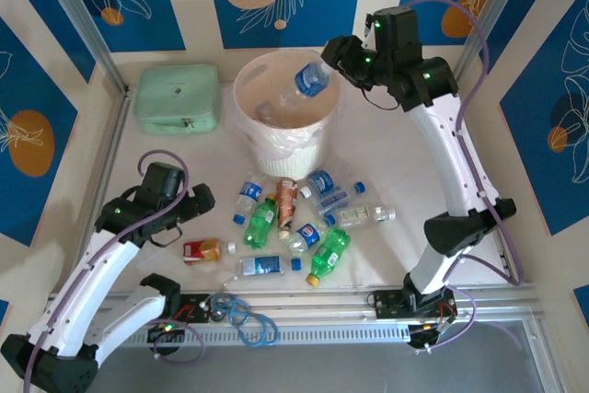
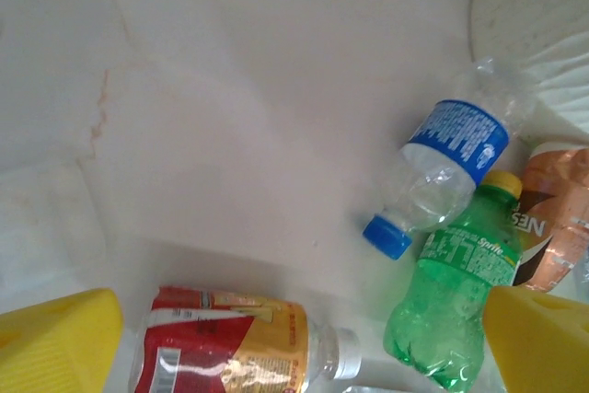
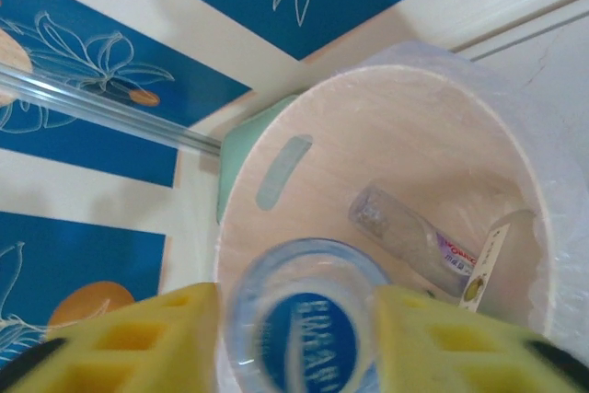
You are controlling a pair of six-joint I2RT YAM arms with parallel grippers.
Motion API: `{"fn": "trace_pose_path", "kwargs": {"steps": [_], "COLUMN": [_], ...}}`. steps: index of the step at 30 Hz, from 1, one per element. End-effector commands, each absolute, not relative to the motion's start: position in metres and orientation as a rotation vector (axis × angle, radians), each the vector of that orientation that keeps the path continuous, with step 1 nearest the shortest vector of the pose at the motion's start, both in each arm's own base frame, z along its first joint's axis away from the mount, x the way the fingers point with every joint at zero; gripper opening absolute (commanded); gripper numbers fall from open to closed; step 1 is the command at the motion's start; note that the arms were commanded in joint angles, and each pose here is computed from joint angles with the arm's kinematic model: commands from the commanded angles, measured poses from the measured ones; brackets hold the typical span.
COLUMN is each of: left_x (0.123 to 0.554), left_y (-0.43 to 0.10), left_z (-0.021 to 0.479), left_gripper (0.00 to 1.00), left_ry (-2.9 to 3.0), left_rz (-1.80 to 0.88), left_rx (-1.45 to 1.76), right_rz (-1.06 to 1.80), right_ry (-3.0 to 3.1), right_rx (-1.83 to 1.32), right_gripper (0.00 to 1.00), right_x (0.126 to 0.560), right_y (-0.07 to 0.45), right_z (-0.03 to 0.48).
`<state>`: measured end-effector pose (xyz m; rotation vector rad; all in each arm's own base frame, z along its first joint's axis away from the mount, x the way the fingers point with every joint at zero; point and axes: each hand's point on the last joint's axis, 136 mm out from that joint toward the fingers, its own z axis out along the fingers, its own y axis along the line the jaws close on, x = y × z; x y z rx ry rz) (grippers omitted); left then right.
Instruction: Put the plastic bottles in the bin
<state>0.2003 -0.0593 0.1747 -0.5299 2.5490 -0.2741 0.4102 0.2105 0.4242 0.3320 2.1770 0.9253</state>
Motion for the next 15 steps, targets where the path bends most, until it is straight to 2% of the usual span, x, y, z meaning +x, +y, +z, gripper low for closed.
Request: {"fn": "trace_pose_path", "kwargs": {"steps": [1,4,15], "left_x": [0.183,0.175,0.13], "left_y": [-0.055,-0.056,-0.06], "left_z": [0.162,0.155,0.126], "left_gripper": [1.0,1.0,1.0], "left_ry": [2.602,2.629,2.671], "left_rz": [-0.283,-0.301,-0.421], "left_rx": [-0.638,-0.674,-1.058], "right_rz": [0.957,0.942,0.916], "right_ry": [2.174,2.171,2.169], "right_rx": [0.282,0.249,0.094], "right_gripper": [0.59,0.64,0.66], "right_x": [0.4,0.393,0.335], "right_y": [0.217,0.22,0.245], "right_z": [0.435,0.439,0.445]}}
